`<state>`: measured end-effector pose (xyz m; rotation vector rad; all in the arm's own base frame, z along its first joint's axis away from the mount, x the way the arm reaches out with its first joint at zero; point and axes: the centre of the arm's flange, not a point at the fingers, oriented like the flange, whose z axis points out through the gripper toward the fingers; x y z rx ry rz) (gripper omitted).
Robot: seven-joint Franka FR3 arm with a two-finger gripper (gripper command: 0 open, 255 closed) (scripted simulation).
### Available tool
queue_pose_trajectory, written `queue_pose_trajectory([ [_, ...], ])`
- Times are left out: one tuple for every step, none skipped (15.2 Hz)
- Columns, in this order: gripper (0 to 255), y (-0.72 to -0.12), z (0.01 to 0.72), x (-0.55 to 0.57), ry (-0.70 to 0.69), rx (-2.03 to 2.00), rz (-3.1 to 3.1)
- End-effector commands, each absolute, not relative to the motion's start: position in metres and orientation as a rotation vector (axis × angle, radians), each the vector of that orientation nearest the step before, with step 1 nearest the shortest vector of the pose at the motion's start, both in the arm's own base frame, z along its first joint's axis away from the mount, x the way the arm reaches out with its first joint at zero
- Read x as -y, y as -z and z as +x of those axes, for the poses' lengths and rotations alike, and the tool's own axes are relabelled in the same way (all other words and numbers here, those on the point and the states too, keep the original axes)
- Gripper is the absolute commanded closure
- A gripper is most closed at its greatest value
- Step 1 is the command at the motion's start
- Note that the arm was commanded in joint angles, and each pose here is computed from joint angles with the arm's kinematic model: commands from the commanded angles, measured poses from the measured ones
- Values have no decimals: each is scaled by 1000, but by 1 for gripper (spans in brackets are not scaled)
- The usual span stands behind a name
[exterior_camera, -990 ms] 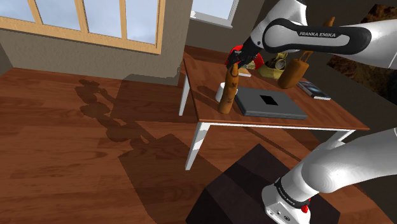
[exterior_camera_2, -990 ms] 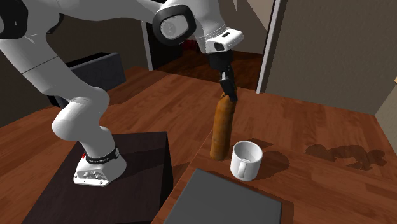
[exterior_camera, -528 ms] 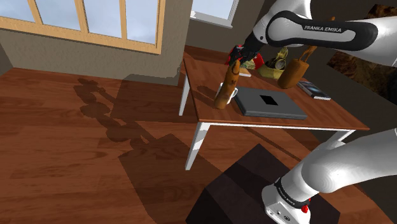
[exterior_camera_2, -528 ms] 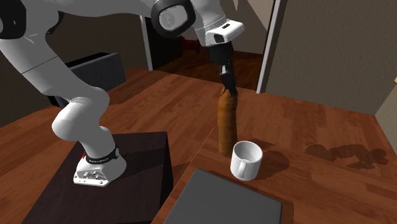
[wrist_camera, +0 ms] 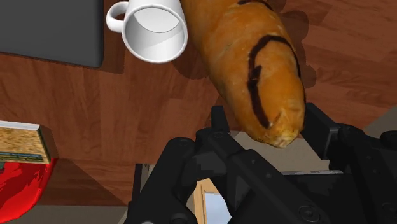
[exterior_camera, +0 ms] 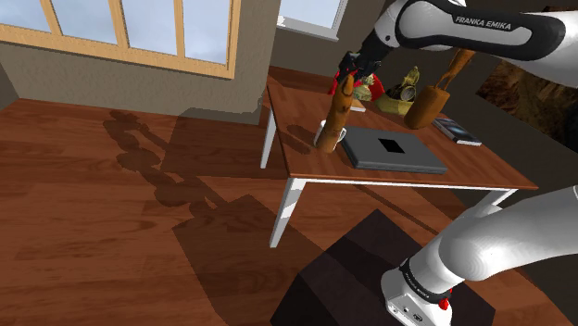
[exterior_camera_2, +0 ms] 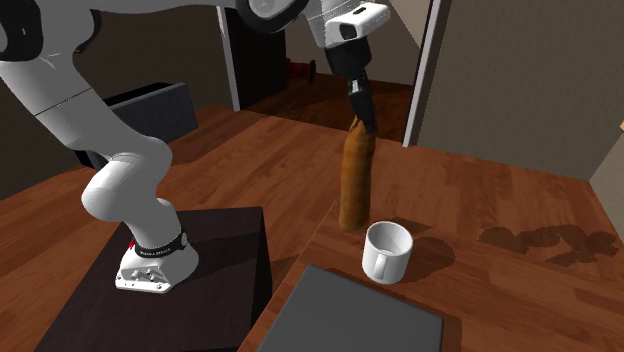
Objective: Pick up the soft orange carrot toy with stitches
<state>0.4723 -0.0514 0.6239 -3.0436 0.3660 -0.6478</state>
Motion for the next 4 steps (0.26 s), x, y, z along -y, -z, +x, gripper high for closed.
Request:
queue_pose_trajectory([
  [255,-636,471,51,650,-366,-3043],
  [255,-642,471,51,650,-366,-3043],
  [255,-642,471,51,650,-366,-3043],
  [255,-642,471,51,650,-366,-3043],
])
